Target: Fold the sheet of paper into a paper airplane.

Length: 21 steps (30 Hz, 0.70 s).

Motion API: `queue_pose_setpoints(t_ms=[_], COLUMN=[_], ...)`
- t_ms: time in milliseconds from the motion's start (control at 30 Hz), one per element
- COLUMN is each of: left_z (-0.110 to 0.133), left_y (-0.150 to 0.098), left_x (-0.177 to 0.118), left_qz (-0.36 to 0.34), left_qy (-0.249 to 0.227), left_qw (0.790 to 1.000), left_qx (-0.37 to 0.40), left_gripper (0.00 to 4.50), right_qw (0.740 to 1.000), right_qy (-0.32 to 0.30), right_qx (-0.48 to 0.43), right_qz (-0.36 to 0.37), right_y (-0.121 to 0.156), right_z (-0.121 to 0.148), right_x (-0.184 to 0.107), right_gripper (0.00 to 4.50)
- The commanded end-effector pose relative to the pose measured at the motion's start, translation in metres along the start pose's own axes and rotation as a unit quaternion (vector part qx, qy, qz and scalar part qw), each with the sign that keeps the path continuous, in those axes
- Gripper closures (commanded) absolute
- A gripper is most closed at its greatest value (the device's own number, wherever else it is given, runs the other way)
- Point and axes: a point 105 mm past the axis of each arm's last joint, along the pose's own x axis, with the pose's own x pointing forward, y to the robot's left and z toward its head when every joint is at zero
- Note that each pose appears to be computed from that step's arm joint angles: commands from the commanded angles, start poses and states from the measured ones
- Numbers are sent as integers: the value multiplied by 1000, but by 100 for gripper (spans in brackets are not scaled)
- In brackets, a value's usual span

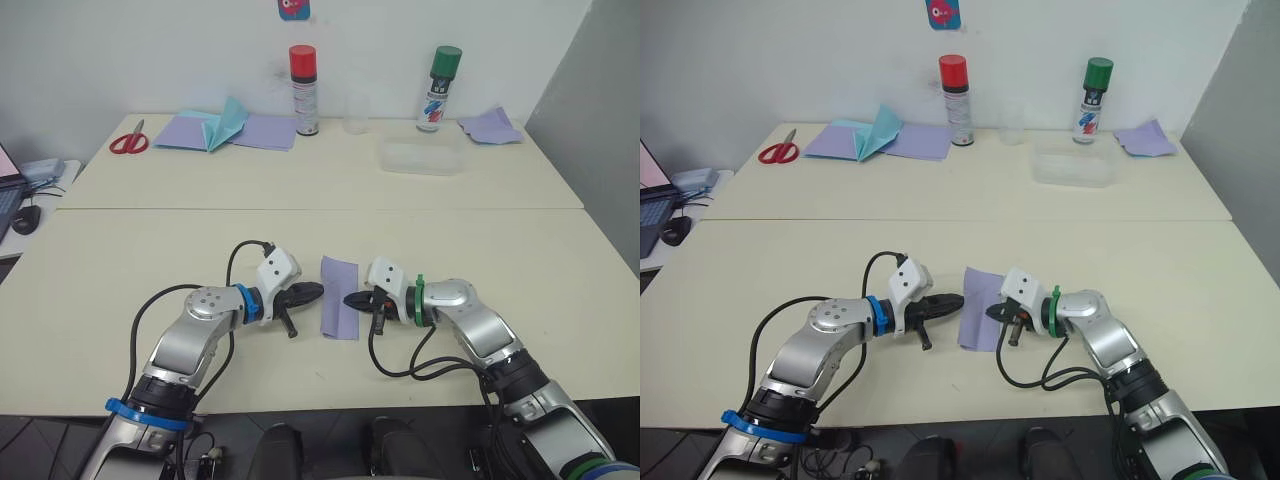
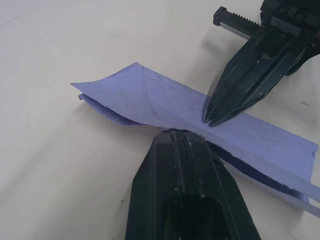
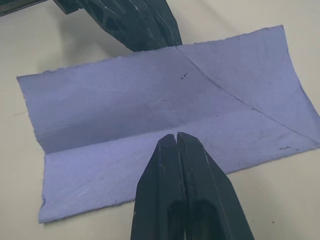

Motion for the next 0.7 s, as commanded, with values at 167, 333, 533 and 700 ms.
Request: queue_pose_setpoints(t_ms=[167, 333, 533, 700], left_z=[17, 17, 20, 22], left_y=[-3, -3, -2, -3], left_x=[2, 2, 3, 4], left_qz=[-13, -16, -16, -19], left_qy=[-17, -16, -18, -20], left_qw=[999, 999, 999, 999], left_qx=[36, 38, 40, 41], left_gripper=[442, 442, 442, 442], right_qw=[1000, 1000, 1000, 1000], right_qy=[19, 20, 20, 20], right_qx=[11, 11, 11, 11], right_qz=[-13, -13, -13, -13], right_y=[-3, -3, -2, -3], right_z=[-9, -9, -9, -9], right_x=[0, 0, 0, 1], right_gripper=[450, 450, 450, 450])
